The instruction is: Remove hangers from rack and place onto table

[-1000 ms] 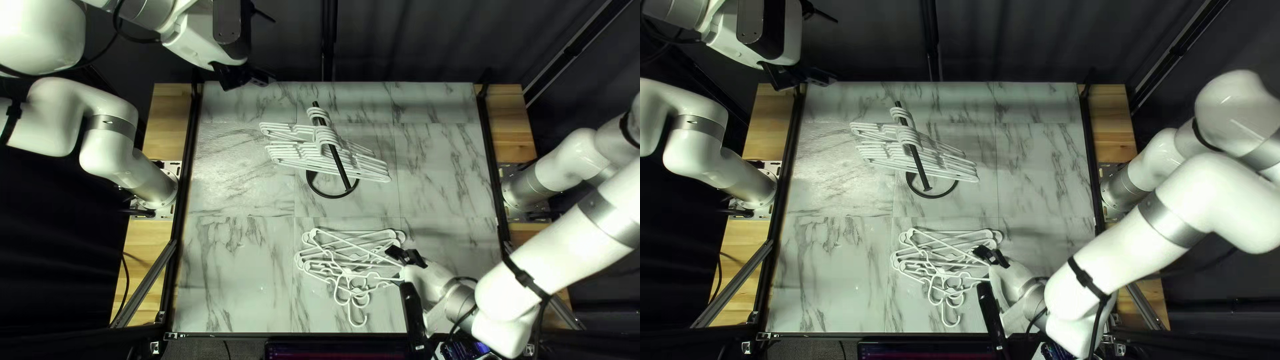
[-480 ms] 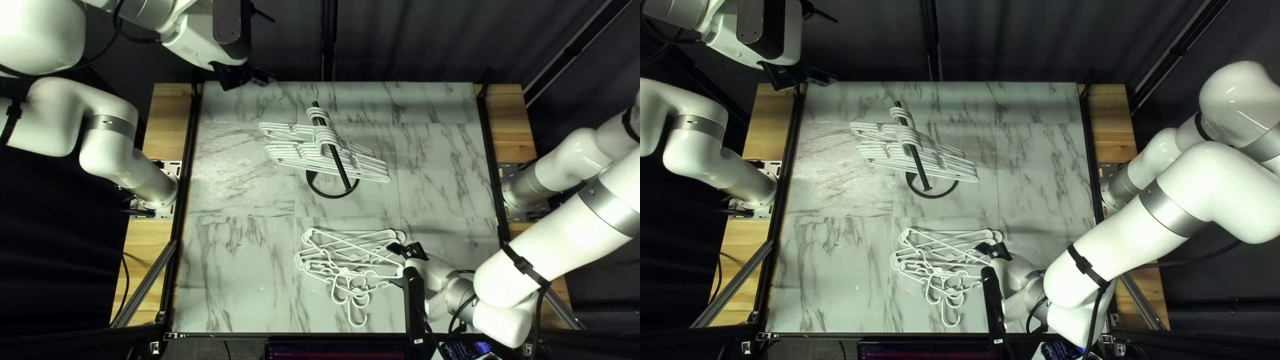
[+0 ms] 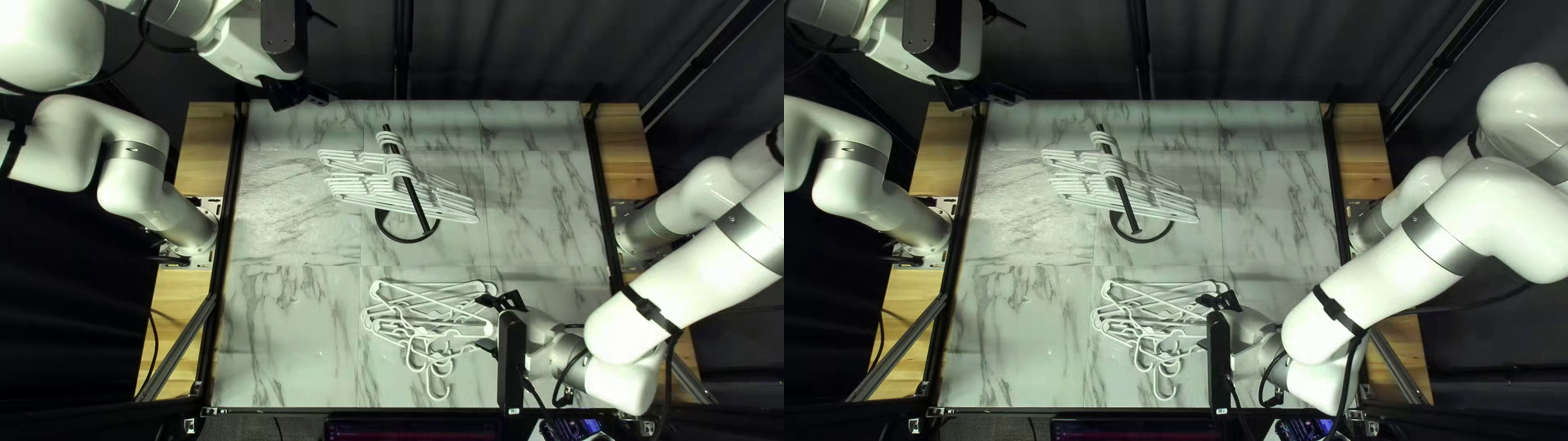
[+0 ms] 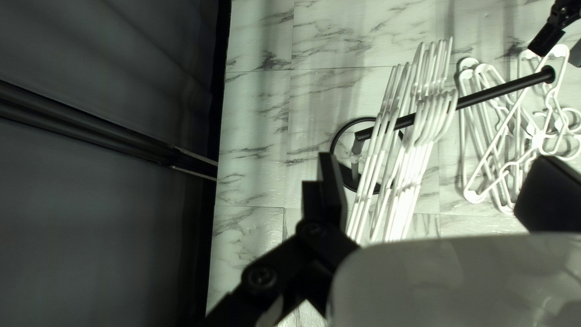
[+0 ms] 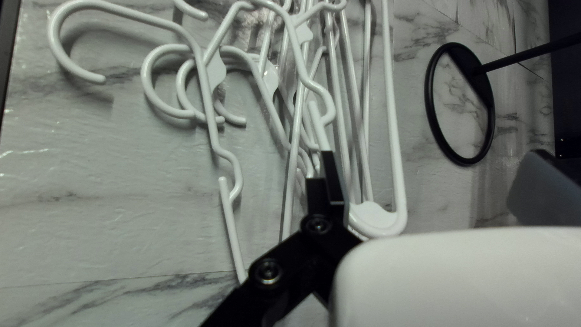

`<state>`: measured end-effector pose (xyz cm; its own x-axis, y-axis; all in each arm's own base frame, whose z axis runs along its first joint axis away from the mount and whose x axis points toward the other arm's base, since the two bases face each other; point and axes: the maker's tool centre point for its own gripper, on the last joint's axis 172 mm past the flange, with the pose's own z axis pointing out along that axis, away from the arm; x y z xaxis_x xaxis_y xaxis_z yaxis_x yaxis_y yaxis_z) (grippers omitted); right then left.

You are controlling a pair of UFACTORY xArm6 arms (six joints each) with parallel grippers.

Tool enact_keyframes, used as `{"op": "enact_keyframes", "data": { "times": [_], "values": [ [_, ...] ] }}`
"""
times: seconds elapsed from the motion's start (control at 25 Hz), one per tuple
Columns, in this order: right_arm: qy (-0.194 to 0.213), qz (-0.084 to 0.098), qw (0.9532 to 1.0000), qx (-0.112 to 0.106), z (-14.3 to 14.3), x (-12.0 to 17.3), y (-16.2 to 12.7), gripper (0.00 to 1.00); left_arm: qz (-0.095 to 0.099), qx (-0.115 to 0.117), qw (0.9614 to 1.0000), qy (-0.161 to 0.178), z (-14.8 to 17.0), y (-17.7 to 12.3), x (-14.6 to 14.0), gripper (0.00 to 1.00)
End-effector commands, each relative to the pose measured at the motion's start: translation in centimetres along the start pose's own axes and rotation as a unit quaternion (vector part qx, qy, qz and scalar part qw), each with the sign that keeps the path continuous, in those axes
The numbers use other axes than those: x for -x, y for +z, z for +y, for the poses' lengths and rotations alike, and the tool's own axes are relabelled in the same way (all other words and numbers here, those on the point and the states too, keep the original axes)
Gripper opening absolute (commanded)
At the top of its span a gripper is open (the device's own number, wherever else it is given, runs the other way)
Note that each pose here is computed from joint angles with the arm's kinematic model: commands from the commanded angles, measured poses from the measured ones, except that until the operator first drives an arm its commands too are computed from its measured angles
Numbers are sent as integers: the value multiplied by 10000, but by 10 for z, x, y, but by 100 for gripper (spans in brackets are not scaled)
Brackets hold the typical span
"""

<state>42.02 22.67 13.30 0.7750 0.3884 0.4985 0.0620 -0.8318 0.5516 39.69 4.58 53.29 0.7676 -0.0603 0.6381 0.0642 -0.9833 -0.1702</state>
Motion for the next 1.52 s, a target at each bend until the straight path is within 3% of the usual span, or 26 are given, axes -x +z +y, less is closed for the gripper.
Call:
{"op": "enact_keyframes", "data": {
  "times": [0.04,0.12,0.32,0.48,0.64,0.72,1.04,1.12,1.28,1.32,1.48,1.52],
  "values": [
    [1,0,10000,-1,0,0,0,100,0,0,10000,0,0,0,0,100],
    [-93,1,10000,7,2,-3,-4,100,0,0,10000,0,0,0,0,100],
    [-178,-204,9983,-525,21,-27,-29,100,0,0,10000,0,0,0,0,100],
    [38,-496,9929,-1081,46,-31,-65,100,0,0,10000,0,0,0,0,100],
    [237,-593,9872,-1460,67,-37,-95,100,0,0,10000,0,0,0,0,100],
    [328,-773,9874,-1342,77,-34,-99,100,0,0,10000,0,0,0,0,100],
    [328,-773,9874,-1342,77,-34,-99,100,0,0,10000,0,0,0,0,100],
    [296,-751,9879,-1322,88,-36,-108,100,0,0,10000,0,0,0,0,100],
    [565,-938,9864,-1227,167,-32,-155,100,0,0,10000,0,0,0,0,100],
    [601,-961,9858,-1235,175,-31,-158,100,0,0,10000,0,0,0,0,100],
    [941,-1085,9826,-1174,260,-11,-181,100,0,0,10000,0,0,0,0,100],
    [993,-1099,9821,-1167,268,-10,-182,100,0,0,10000,0,0,0,0,100]
  ]
}}
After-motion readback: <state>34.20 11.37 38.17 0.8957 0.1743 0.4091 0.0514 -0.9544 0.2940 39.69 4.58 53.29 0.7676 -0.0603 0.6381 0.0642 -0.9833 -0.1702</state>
